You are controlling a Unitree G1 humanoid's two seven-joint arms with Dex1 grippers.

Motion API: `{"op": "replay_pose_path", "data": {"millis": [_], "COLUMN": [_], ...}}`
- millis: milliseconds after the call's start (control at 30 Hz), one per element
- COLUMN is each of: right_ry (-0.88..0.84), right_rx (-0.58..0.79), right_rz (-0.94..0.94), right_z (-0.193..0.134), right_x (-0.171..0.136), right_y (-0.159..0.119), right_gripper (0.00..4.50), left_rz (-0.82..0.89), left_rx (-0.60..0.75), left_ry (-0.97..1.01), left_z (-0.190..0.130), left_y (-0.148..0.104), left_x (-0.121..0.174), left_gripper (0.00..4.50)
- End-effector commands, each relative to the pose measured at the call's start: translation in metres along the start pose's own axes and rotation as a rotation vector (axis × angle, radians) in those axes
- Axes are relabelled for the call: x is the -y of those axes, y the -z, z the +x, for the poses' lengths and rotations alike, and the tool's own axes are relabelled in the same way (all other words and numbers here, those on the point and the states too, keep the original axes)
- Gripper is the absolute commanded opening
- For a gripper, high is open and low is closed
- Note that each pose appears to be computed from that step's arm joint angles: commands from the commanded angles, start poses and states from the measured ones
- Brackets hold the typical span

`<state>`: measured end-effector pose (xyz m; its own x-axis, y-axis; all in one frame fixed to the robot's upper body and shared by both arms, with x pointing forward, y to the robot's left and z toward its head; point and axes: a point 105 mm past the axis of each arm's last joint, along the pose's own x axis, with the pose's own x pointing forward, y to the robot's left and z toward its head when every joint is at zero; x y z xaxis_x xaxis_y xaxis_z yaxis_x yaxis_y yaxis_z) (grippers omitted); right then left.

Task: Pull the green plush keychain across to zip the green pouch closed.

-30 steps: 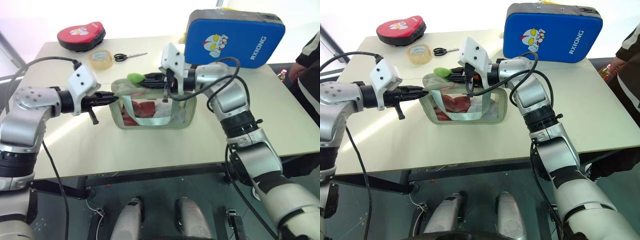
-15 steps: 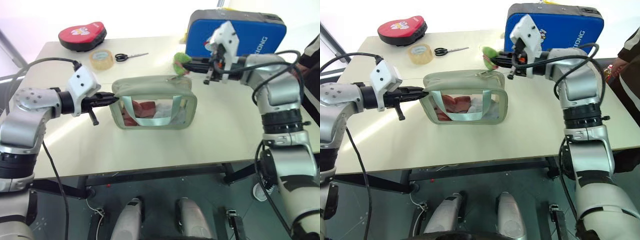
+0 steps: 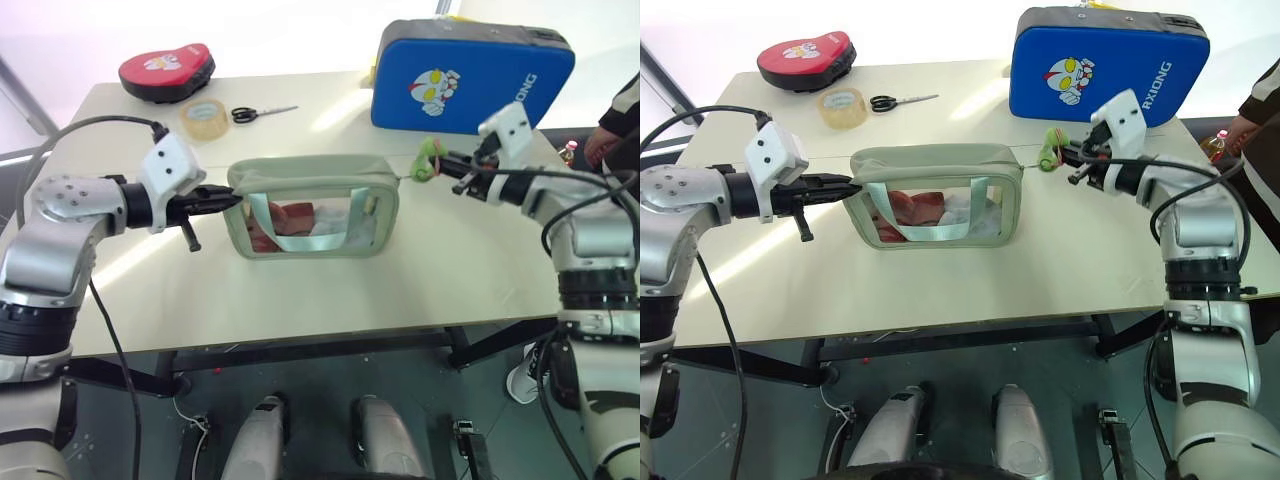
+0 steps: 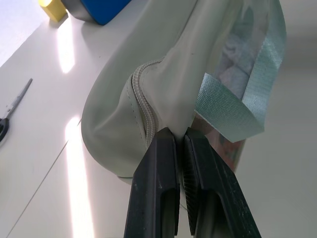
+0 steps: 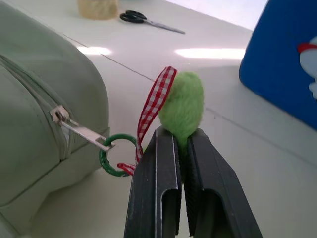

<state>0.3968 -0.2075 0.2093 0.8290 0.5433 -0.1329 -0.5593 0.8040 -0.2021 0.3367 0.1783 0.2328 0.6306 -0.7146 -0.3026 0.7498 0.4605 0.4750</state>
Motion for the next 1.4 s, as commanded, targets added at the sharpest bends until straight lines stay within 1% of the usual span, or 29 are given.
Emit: {"op": "replay_pose_path", "data": {"millis": [33, 133, 267, 400, 467, 567, 600, 633, 700, 767, 800, 867, 1000, 1067, 1167, 1267, 1300, 1400], "right_ry": [0.031, 0.032, 0.028, 0.038, 0.031, -0.032, -0.053, -0.079, -0.107, -0.129, -0.162, -0.270, -0.474, -0.535, -0.570, -0.562, -0.557, -0.546], "right_rx": [0.008, 0.008, 0.039, 0.031, 0.033, 0.061, 0.067, 0.067, 0.062, 0.061, 0.063, 0.058, 0.017, 0.000, -0.004, 0.000, 0.001, 0.005], "right_rz": [0.075, 0.161, 0.248, 0.245, 0.232, 0.199, 0.186, 0.147, 0.078, -0.005, -0.038, -0.106, -0.223, -0.263, -0.292, -0.304, -0.303, -0.301], "right_z": [0.004, 0.017, 0.030, 0.031, 0.028, 0.018, 0.015, 0.010, 0.002, -0.008, -0.014, -0.027, -0.045, -0.047, -0.043, -0.036, -0.035, -0.034], "right_x": [-0.013, -0.032, -0.050, -0.051, -0.048, -0.042, -0.041, -0.039, -0.033, -0.023, -0.021, -0.026, -0.046, -0.056, -0.067, -0.069, -0.068, -0.063], "right_y": [0.017, 0.034, 0.035, 0.036, 0.032, 0.012, 0.006, -0.002, -0.015, -0.033, -0.044, -0.064, -0.086, -0.088, -0.084, -0.076, -0.074, -0.070], "right_gripper": [0.06, 0.06, 0.06, 0.06, 0.06, 0.98, 1.39, 1.99, 2.98, 4.08, 4.43, 4.43, 4.43, 4.43, 4.43, 4.50, 4.50, 4.50], "left_rz": [0.021, 0.022, 0.022, 0.022, 0.023, 0.023, 0.024, 0.025, 0.026, 0.026, 0.027, 0.028, 0.033, 0.034, 0.042, 0.021, 0.012, 0.005], "left_rx": [0.002, 0.005, 0.007, 0.008, 0.006, 0.005, 0.004, 0.004, 0.004, 0.004, 0.004, 0.004, 0.005, 0.006, 0.015, 0.042, 0.049, 0.055], "left_ry": [-0.014, -0.009, -0.003, -0.002, -0.005, -0.008, -0.009, -0.011, -0.016, -0.018, -0.019, -0.022, -0.029, -0.033, -0.037, -0.017, -0.008, -0.011], "left_z": [-0.003, 0.000, 0.000, 0.001, 0.000, -0.001, -0.001, -0.001, -0.002, -0.002, -0.002, -0.002, -0.004, -0.005, -0.006, -0.008, -0.009, -0.014], "left_y": [-0.005, -0.005, -0.005, -0.005, -0.004, -0.004, -0.004, -0.004, -0.004, -0.004, -0.003, -0.003, -0.003, -0.004, -0.006, -0.012, -0.013, -0.017], "left_x": [-0.005, -0.004, -0.004, -0.003, -0.004, -0.004, -0.005, -0.005, -0.007, -0.007, -0.008, -0.008, -0.010, -0.012, -0.013, -0.011, -0.010, -0.012], "left_gripper": [0.00, 0.00, 0.00, 0.00, 0.00, 0.00, 0.00, 0.00, 0.00, 0.00, 0.00, 0.00, 0.00, 0.00, 0.00, 1.12, 1.58, 3.16]}}
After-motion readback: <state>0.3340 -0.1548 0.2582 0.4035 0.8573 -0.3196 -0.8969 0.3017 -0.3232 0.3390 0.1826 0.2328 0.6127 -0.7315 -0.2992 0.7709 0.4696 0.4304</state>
